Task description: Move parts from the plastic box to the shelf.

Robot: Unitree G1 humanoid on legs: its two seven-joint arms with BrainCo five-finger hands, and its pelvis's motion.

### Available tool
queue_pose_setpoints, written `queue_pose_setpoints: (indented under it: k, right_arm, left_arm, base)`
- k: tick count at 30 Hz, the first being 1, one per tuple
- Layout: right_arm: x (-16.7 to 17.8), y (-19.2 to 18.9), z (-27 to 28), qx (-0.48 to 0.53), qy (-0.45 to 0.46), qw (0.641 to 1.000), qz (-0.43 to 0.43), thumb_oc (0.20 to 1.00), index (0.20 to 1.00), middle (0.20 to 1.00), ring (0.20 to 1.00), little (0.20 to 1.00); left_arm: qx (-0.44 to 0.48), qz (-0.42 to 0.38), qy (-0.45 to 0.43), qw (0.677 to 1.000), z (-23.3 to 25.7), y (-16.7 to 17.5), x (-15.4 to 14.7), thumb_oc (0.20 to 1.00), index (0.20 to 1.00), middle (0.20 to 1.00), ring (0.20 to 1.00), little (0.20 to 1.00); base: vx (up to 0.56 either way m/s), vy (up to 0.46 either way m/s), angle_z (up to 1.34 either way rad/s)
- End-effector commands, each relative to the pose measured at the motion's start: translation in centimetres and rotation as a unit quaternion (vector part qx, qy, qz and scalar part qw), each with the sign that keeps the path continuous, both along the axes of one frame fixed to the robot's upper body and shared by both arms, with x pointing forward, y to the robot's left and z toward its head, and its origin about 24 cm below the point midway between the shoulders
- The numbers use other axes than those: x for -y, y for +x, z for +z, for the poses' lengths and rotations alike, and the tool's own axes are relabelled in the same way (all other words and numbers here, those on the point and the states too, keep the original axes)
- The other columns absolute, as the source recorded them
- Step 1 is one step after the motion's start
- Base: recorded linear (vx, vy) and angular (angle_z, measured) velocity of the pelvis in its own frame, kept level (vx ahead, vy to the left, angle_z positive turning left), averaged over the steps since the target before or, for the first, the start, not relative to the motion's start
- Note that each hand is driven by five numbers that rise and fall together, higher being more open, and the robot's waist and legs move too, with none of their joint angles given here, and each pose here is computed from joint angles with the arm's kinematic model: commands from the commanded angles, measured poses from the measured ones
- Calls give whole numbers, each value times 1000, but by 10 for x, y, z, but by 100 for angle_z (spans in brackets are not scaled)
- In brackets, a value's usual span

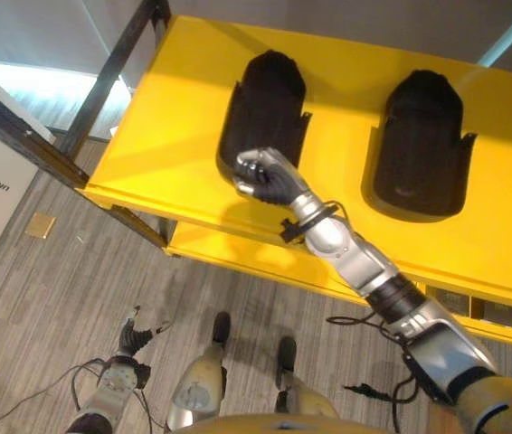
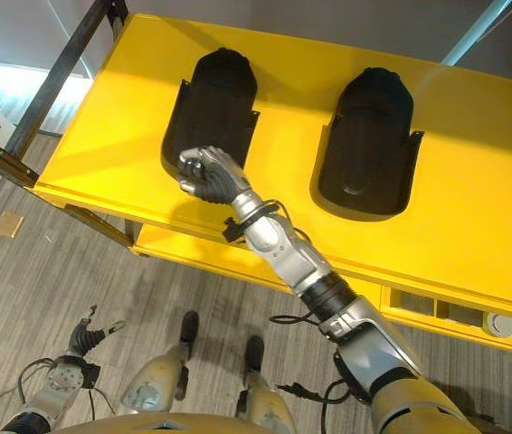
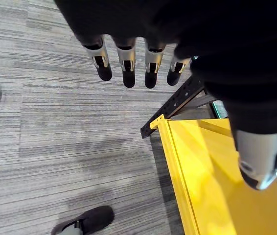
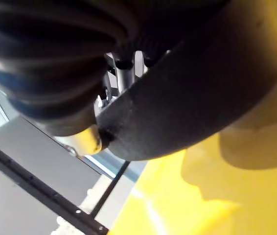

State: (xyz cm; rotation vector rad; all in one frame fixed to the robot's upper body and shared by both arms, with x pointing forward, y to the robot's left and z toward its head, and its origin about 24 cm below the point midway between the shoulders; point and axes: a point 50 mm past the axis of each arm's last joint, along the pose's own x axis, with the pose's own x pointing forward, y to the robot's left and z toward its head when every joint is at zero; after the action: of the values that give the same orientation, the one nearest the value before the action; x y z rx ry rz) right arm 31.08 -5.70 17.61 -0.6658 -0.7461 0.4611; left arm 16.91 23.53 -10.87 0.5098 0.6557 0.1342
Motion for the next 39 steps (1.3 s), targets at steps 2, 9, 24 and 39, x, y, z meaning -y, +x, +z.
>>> queue_pose_setpoints:
  k: [2,9,24,39]
  right_arm:
    - [-24,-11,26,3,77,993,93,517,517,517,517,517]
    - [-40,-15,23,-24,84,988,128,1000,1000,1000,1000,1000]
    - [-10,-42,25,-44,191,966,169,925,925,925,925,925]
    - [-39,-51,-10,-233,271,886,296,200,200,200,200,200]
  left_arm:
    - [-5,-36,16,999,0,13,7,1000,1000,1000,1000,1000]
    - [-7,-41,13,999,-1,13,10,1000,1000,1000,1000,1000]
    - [-37,6,17,999,-10,-1,0,1000,1000,1000,1000,1000]
    - [-29,-7,-6,1000,-11,1,11,1000,1000,1000,1000,1000]
  base:
    - [0,0,0]
    - [0,0,0]
    - [-6,2,-1]
    - [-13,2,-7]
